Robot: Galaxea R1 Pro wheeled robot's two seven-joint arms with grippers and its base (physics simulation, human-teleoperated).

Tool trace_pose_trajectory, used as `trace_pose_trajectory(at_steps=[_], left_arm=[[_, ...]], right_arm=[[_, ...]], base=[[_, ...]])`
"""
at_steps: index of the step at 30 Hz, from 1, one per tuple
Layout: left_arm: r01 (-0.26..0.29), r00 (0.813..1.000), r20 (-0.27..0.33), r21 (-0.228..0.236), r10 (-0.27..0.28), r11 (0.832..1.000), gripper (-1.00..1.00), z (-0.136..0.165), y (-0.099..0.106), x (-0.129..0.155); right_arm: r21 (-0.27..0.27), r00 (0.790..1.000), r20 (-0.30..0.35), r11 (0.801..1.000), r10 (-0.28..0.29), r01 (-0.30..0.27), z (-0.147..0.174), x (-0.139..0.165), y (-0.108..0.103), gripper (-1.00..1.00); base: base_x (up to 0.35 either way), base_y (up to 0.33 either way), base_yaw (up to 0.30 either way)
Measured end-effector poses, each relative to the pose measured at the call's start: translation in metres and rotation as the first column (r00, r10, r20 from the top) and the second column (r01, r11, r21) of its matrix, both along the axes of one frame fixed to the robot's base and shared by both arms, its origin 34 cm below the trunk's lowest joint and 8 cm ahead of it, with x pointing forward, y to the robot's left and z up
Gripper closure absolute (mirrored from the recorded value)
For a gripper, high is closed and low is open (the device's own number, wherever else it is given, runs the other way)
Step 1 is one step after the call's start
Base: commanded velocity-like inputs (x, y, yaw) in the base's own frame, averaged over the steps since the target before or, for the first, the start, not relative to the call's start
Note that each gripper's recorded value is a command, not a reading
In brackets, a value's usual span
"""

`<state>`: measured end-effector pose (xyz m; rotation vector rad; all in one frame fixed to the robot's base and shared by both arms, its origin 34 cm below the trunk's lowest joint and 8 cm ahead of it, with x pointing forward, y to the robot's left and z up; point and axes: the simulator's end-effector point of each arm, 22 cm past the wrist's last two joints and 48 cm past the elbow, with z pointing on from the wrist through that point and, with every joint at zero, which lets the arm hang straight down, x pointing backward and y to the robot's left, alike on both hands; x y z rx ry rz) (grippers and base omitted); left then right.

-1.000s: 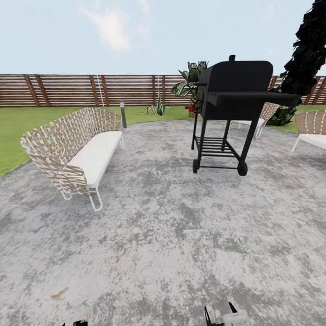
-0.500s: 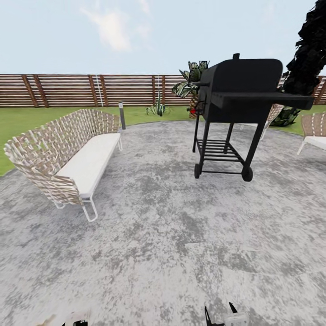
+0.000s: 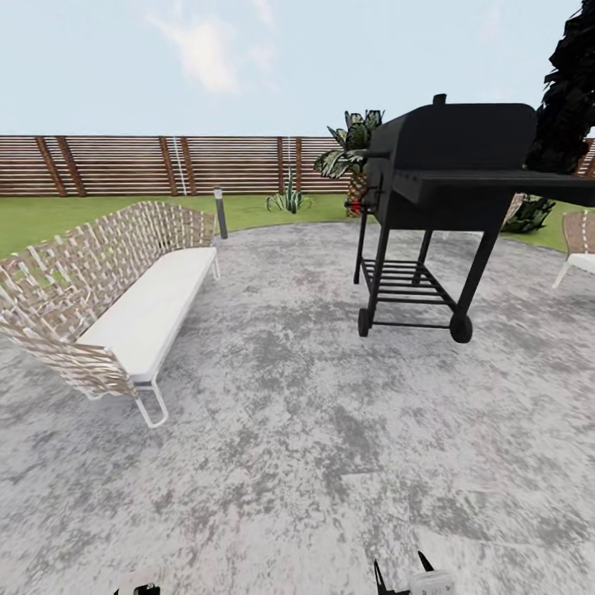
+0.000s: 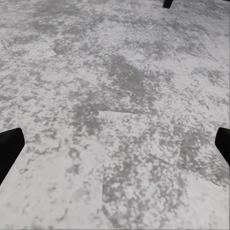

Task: Pick up the pesticide atomizer in the garden and spray insectifuge to fully cover both potted plants in the garden.

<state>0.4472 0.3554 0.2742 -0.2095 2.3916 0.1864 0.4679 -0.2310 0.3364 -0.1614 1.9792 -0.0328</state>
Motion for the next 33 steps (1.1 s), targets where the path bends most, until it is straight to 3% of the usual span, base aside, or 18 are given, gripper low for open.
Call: trace_pose_trajectory(at_steps=[33], left_arm=[[0.000,1.000,-0.001,0.000,0.000,1.000,1.00,-0.0001,-0.0001,-0.0002]], right_arm=[[0.005,1.000,0.011,1.000,-0.007,0.007,0.0028,0.0031,0.0014,-1.00]], base=[[0.340,0.000,0.000]])
